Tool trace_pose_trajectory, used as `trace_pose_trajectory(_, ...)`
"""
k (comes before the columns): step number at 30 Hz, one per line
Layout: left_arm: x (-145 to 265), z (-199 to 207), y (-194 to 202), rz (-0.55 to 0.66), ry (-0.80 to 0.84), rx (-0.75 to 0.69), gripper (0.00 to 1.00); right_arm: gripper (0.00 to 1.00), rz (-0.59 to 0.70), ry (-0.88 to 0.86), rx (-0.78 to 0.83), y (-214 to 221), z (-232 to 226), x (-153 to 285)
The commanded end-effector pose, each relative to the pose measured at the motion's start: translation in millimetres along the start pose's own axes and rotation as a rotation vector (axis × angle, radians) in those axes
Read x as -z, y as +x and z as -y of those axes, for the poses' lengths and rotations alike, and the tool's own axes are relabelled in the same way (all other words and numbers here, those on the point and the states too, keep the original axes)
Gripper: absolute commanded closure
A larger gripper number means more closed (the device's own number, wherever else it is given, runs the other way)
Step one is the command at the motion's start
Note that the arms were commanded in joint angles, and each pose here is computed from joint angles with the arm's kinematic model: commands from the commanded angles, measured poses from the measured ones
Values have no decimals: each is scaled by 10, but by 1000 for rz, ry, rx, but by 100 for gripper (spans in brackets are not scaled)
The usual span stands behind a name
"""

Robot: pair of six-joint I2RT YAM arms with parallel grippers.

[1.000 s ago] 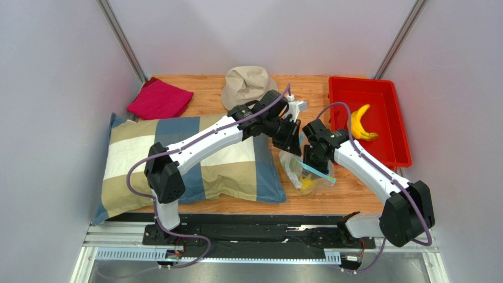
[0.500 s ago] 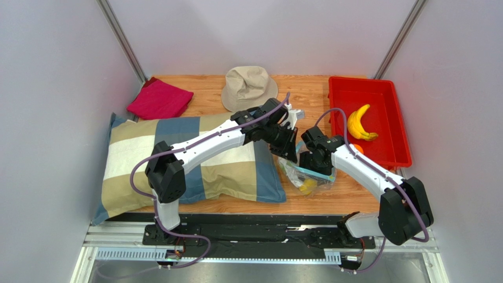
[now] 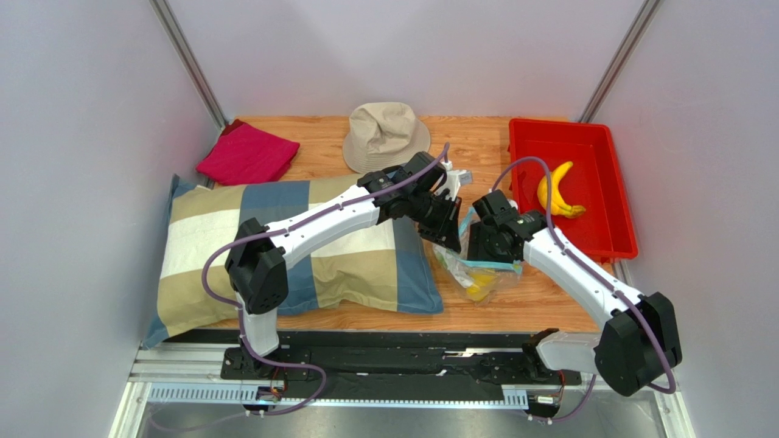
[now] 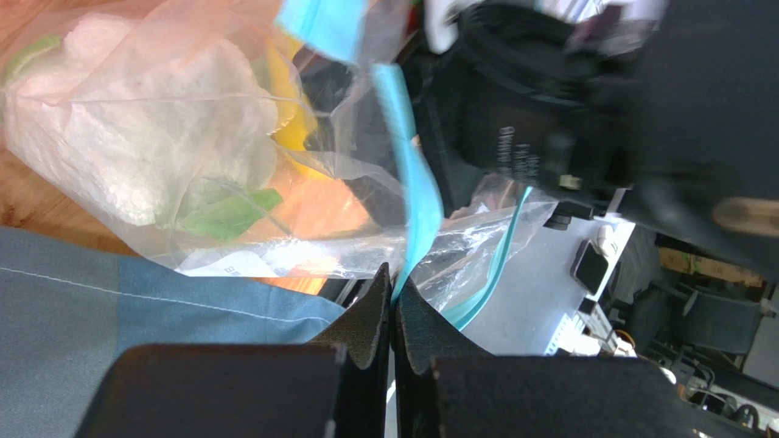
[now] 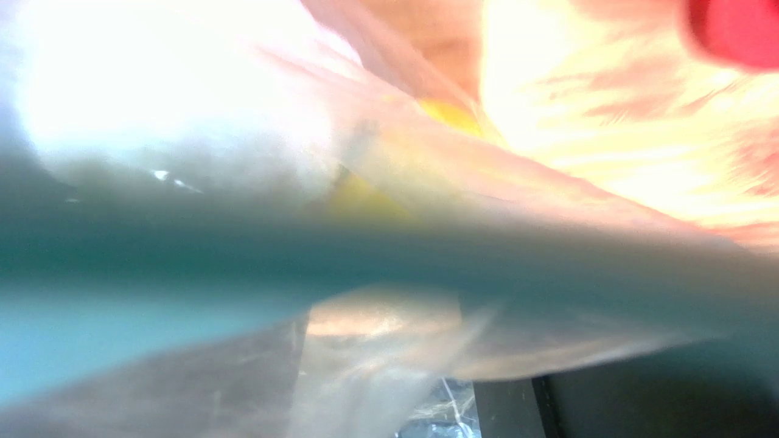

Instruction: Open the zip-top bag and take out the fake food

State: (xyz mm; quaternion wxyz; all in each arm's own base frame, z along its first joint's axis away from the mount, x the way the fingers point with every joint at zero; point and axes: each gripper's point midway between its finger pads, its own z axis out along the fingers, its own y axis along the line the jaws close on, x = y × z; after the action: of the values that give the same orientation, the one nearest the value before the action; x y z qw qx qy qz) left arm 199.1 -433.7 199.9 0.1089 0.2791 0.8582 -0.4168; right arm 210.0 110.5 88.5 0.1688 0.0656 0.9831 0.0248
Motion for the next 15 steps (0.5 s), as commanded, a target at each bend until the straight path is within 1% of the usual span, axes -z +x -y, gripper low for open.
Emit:
trace_pose_trajectory(1,57,102,-2,3,35,-24,100,39,137,6,-45,-387,-14,107)
trace_pose_trajectory(6,50,130,19,-10,48,-30,100,42,78,36,-35,-364,-46,-152)
trace_pose_trajectory(15,44,97,50,-21,39,-36,100,42,-3,104,-7,-156,59,-544)
